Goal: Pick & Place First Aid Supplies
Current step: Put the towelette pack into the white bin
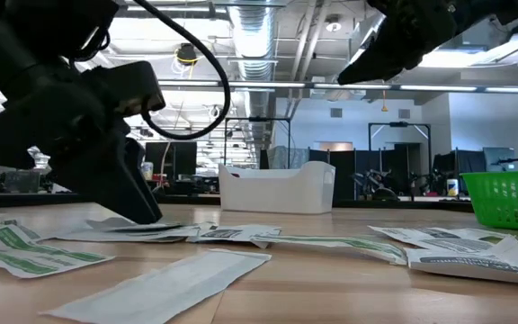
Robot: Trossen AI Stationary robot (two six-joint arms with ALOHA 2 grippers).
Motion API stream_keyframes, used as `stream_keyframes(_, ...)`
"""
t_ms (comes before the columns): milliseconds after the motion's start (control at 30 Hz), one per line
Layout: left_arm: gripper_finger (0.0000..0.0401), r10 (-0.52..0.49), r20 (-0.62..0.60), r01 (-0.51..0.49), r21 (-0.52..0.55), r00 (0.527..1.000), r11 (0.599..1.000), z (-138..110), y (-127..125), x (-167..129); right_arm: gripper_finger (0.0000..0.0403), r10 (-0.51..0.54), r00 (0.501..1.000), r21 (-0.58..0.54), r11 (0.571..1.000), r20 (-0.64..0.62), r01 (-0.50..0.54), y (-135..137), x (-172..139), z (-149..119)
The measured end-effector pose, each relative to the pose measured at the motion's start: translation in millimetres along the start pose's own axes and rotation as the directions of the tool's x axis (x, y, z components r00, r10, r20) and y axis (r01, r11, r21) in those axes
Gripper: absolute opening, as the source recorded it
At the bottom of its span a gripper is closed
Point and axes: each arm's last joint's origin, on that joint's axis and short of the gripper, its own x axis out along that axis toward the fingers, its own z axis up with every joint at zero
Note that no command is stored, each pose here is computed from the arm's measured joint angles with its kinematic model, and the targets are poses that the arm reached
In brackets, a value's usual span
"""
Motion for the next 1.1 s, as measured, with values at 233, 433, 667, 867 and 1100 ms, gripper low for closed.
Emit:
stream_keyframes(233,0.0154,0.015,-0.023,-0.015,0.031,1.0,0.999,-6.8,-1.5,10.1,0.0102,-0.026,1.0,0.02,0.999,0.006,0.026,-7.0,2.2,0.9)
stream_keyframes(433,0.0037,0.019,-0.028,-0.017,0.051,0.999,0.999,-8.2,-1.8,11.3,0.0102,-0.025,1.0,0.022,0.999,0.009,0.025,-6.8,2.2,1.2)
stream_keyframes(667,0.0009,0.131,0.062,-0.14,0.164,0.989,0.976,0.2,4.7,0.1,0.0102,-0.022,1.0,0.047,0.999,0.009,0.022,-6.7,2.2,1.2)
stream_keyframes(867,0.0006,0.211,0.239,-0.26,0.199,0.948,0.945,33.6,18.8,-24.3,0.0102,-0.022,1.0,0.057,0.998,0.011,0.021,-6.7,2.1,1.4)
stream_keyframes(1100,0.0005,0.3,0.318,-0.375,0.211,0.899,0.902,58.9,51.2,-29.2,0.0102,-0.022,1.0,0.09,0.996,0.005,0.021,-6.6,2.3,0.8)
